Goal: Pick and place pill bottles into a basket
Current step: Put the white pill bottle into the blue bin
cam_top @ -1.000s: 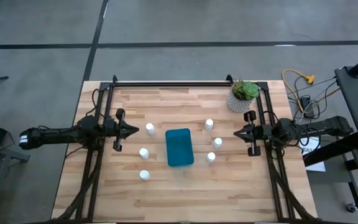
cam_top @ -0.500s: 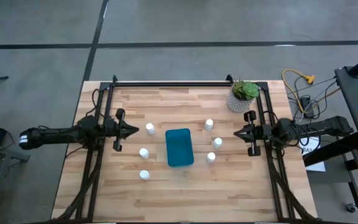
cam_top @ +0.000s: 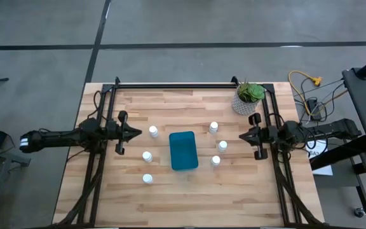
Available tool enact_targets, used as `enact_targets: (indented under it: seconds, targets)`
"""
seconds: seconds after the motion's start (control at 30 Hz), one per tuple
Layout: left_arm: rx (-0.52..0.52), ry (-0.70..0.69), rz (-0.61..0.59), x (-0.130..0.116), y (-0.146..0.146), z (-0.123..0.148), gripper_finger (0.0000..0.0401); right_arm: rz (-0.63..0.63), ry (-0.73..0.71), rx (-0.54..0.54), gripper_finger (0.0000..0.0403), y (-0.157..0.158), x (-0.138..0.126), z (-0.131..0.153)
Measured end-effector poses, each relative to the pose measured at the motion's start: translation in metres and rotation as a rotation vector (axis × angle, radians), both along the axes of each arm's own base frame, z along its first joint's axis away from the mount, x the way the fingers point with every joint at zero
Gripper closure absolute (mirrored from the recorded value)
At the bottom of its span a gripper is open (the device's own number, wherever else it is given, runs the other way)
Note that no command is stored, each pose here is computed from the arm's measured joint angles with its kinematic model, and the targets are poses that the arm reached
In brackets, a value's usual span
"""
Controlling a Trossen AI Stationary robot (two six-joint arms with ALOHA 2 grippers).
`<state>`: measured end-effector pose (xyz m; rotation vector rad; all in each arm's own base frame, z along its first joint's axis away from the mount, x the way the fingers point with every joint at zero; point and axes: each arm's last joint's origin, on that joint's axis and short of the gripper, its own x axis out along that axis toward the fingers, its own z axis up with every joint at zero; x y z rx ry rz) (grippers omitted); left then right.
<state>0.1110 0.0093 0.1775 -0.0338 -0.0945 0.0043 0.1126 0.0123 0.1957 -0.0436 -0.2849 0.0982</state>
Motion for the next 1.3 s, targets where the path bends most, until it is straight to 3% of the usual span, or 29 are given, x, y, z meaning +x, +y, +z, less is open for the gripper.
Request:
enact_targets:
  seconds: [0.2,0.67,0.97,1.2,1.3]
  targets:
    - [-0.001,-0.013,0.002,0.0,0.0,0.001,0.0399,0.034,-0.007,0.11,0.0394,0.0,-0.001,0.002]
    - [0.006,-0.063,0.035,-0.001,0.001,0.006,0.0399,-0.001,-0.019,0.066,0.0394,-0.001,-0.001,0.003]
    - [-0.011,-0.107,0.137,-0.002,0.004,0.01,0.0399,-0.097,-0.033,0.141,0.0394,-0.004,-0.001,0.004]
    - [0.052,-0.312,0.149,-0.008,0.003,0.029,0.0399,-0.143,-0.301,0.167,0.0394,-0.007,-0.013,0.027]
    - [0.078,-0.388,0.157,-0.01,0.003,0.036,0.0399,-0.127,-0.343,0.196,0.0394,-0.007,-0.015,0.03]
